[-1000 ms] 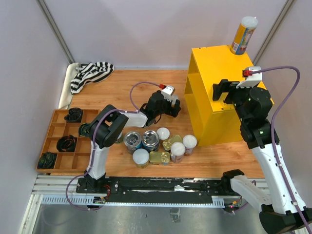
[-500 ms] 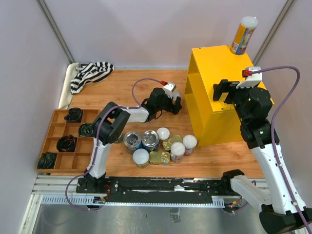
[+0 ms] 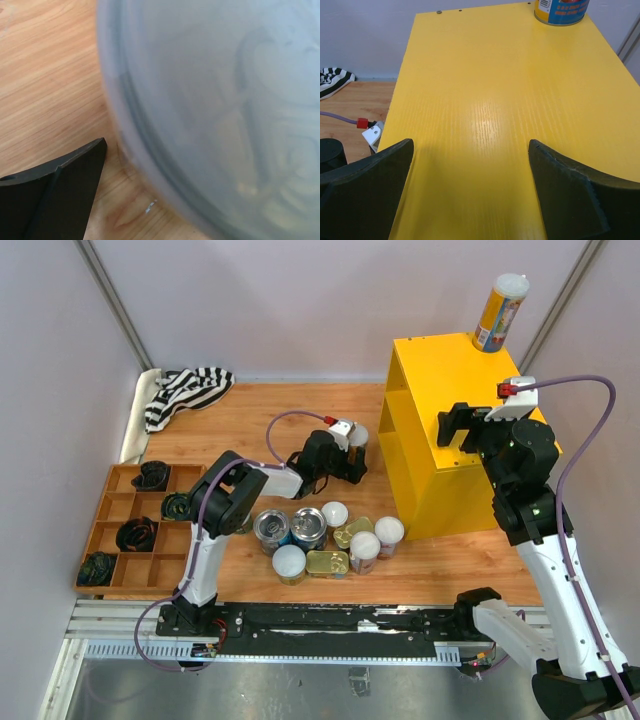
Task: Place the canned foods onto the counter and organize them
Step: Move the canned food to the center of the board.
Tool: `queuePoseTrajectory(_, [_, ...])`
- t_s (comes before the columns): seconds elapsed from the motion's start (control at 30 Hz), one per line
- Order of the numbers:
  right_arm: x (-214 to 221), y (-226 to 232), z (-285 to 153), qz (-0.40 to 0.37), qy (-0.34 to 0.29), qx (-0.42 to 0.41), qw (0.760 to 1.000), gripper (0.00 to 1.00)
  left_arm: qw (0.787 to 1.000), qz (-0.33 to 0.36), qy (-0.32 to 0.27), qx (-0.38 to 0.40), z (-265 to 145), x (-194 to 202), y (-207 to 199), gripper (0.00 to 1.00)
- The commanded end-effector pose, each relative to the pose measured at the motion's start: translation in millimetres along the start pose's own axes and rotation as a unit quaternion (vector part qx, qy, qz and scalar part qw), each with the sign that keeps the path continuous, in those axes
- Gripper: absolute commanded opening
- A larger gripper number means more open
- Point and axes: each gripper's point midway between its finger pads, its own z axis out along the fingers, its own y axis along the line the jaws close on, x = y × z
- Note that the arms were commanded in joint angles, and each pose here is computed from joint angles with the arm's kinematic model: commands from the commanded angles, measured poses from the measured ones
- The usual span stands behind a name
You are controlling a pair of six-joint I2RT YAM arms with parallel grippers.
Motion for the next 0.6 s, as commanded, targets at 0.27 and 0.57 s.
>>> queuePoseTrajectory(0.27, [6.2,1.5,0.3,-0.007,0.006,-0.002,1.0,0.98,0.994,-0.012,-0.102,-0.032,-25.9,-49.8,5.4,0.93])
queuePoseTrajectory(0.57, [4.8,1.3,-1.3,-0.006,0.004,-0.002,1.0,0.98,0.99,-0.007,-0.137,-0.007,-26.4,-70.2,-7.1,0.92])
